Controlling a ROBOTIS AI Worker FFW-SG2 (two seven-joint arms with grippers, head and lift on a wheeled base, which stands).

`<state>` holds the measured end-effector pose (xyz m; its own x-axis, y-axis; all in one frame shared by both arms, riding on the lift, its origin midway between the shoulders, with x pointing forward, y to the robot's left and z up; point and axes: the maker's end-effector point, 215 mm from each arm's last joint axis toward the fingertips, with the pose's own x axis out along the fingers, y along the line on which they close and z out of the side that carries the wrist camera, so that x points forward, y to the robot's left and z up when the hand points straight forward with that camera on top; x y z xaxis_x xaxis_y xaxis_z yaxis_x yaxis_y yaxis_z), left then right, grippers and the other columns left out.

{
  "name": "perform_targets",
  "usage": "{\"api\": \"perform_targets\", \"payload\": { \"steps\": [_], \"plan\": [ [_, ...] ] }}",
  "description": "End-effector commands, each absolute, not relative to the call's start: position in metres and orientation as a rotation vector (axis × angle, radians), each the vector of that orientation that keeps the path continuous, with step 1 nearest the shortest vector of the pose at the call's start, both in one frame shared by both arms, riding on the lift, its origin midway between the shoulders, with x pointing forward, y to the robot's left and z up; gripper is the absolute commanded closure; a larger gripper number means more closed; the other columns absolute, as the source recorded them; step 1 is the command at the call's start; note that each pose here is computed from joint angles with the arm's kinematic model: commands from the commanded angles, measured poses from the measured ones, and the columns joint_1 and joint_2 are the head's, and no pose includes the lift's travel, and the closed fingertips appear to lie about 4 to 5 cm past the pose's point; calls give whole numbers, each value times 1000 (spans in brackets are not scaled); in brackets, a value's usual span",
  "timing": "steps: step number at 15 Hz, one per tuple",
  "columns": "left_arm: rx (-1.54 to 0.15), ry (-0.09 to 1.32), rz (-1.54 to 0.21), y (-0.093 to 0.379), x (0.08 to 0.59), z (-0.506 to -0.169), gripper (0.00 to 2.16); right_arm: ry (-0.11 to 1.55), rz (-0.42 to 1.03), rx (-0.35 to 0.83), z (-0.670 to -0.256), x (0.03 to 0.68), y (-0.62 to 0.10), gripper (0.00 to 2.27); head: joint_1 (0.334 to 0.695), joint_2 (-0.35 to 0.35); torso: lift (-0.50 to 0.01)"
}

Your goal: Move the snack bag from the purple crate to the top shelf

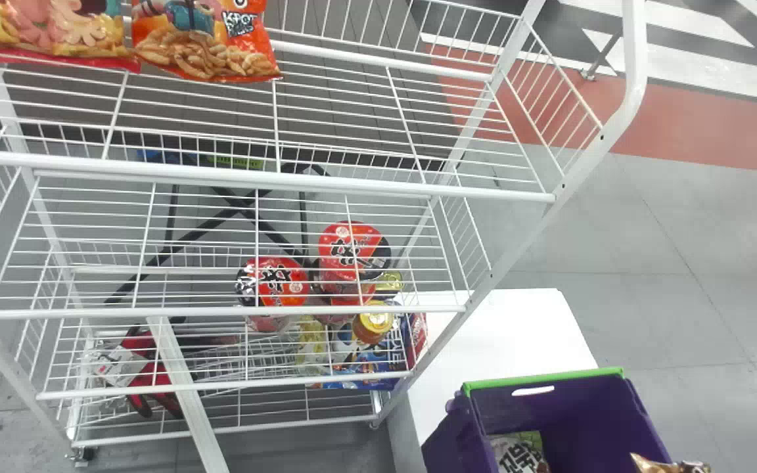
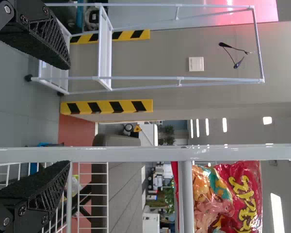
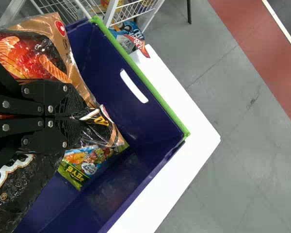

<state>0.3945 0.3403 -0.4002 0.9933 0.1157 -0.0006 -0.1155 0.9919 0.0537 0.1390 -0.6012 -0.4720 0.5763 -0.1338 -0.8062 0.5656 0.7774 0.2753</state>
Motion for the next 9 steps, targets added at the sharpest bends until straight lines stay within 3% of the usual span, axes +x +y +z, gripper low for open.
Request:
{"api": "perform_targets", "payload": {
  "steps": [1, 9],
  "plan": [
    [54, 4, 116, 340, 395, -400, 130, 868, -434, 553, -473, 139, -601, 1878, 695, -350, -197],
    [54, 1, 114, 339, 394, -399, 130, 870, -432, 556, -476, 136, -599, 1878, 695, -350, -165]
  ]
}}
